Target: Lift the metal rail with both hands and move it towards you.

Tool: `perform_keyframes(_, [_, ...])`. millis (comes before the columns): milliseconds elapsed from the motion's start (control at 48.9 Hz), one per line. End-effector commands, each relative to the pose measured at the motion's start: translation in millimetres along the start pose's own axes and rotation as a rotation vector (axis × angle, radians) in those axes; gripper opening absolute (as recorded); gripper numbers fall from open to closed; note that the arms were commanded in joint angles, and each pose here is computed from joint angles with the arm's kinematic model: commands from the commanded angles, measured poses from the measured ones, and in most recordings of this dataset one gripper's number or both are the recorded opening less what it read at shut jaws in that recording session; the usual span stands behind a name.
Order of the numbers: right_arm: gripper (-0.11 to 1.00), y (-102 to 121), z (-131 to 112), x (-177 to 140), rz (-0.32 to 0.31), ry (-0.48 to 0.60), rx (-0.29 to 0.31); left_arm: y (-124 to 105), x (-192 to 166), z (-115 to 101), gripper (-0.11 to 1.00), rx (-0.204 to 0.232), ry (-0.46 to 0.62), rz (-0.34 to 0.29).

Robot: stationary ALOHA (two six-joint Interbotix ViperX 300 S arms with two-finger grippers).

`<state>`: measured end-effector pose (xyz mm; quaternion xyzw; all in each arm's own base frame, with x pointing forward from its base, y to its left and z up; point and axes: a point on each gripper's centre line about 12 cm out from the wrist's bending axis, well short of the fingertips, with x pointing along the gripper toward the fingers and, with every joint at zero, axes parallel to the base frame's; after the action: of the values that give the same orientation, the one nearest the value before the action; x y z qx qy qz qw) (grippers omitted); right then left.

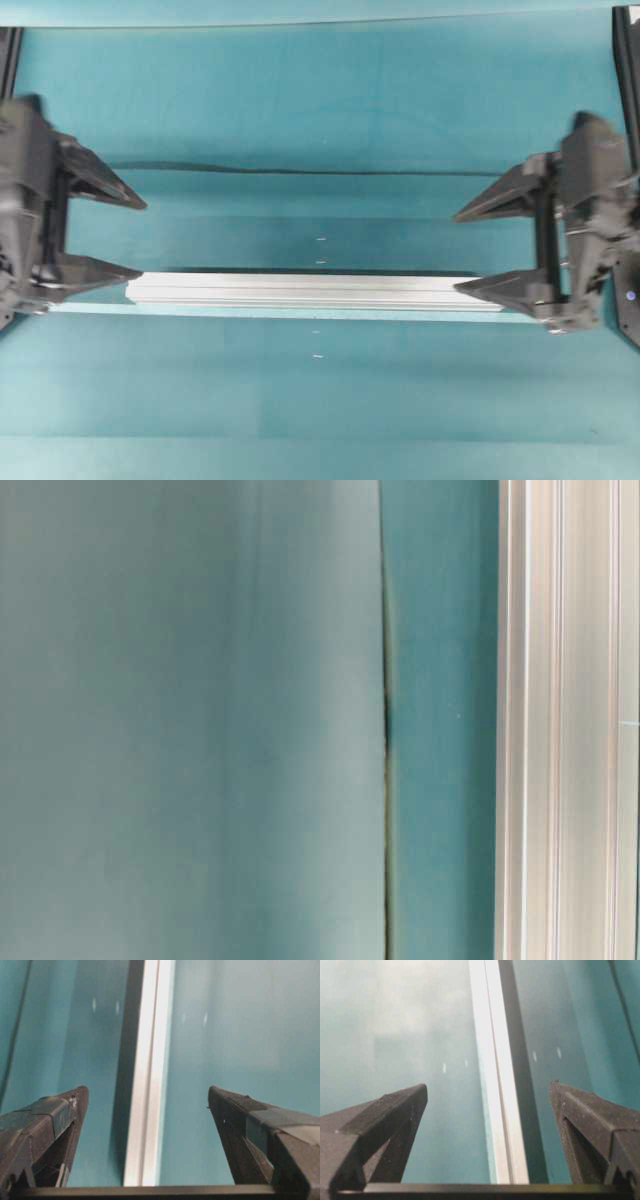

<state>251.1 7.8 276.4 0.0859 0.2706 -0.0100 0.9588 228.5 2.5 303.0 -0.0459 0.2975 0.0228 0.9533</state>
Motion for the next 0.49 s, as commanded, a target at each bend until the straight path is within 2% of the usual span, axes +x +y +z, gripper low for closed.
perform_keyframes(0, [0.99,1.3,5.4,-9.5,0.009,-0.045,-0.005,-1.4,-8.2,7.8,0.97,0.000,-0.064,-0.010])
perform_keyframes(471, [0.99,1.9,15.4,-52.9,0.034,-0.206,0.000,-1.5,-45.1,13.3,0.97,0.000,-0.204,-0.024])
